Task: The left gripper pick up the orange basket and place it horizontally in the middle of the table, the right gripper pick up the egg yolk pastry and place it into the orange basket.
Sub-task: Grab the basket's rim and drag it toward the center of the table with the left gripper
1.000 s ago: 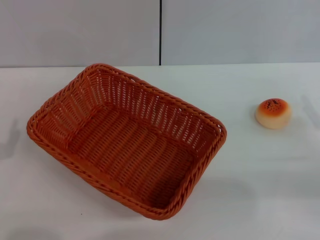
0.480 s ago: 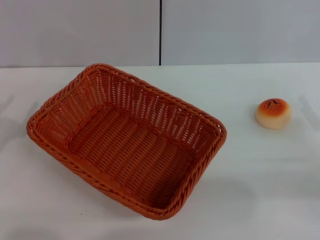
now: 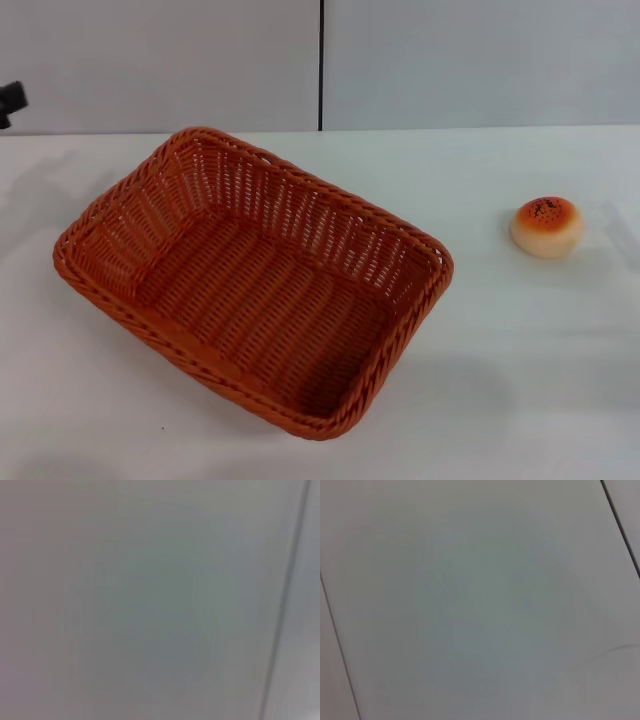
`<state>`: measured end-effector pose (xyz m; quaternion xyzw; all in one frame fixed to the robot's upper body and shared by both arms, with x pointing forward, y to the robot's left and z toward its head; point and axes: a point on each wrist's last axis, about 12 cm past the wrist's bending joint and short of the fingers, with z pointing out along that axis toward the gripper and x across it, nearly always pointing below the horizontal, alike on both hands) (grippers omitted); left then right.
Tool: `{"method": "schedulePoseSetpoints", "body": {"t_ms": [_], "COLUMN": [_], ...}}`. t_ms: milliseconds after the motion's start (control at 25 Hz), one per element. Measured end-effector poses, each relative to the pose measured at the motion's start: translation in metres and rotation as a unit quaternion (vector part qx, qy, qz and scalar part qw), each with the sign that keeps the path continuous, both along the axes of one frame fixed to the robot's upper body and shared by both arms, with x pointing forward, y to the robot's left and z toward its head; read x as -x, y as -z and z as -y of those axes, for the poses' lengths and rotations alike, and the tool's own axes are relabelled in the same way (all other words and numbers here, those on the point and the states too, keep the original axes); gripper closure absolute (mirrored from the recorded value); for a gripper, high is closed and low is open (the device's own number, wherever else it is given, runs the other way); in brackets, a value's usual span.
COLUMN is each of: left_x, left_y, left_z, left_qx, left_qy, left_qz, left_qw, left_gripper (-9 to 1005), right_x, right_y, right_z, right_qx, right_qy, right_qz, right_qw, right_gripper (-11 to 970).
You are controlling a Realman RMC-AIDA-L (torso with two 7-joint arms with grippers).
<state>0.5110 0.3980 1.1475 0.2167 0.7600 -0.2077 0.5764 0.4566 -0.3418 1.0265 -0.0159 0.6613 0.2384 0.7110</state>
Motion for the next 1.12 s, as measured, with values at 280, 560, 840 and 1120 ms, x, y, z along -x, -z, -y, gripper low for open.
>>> {"method": "schedulePoseSetpoints", "body": {"t_ms": [280, 560, 840, 1120], "left_x": [-0.014, -0.018, -0.022, -0.027], "left_y": [-0.038, -0.074, -0.075, -0.071], "left_z": [0.020, 0.049, 0.086, 0.117], "left_qx": [-0.109, -0.217, -0.256, -0.272], "left_qy": [0.057, 0.078, 0.096, 0.108], "left_qz": [-0.089, -0.165, -0.234, -0.259], "left_qw": [0.988, 0.959, 0.933, 0.920], "left_gripper": [313, 312, 310, 275], "right_x": [-0.001, -0.005, -0.007, -0.002], "right_y": [-0.001, -0.003, -0.003, -0.003], "right_z": [0.000, -0.001, -0.001, 0.002], "right_qx": [0.000, 0.005, 0.006, 0.005], "right_qy": [-0.001, -0.006, -0.007, -0.002], "right_qz": [0.002, 0.005, 0.005, 0.006], "right_qw": [1.000, 1.000, 1.000, 1.000], "right_gripper": [265, 265, 265, 264]}}
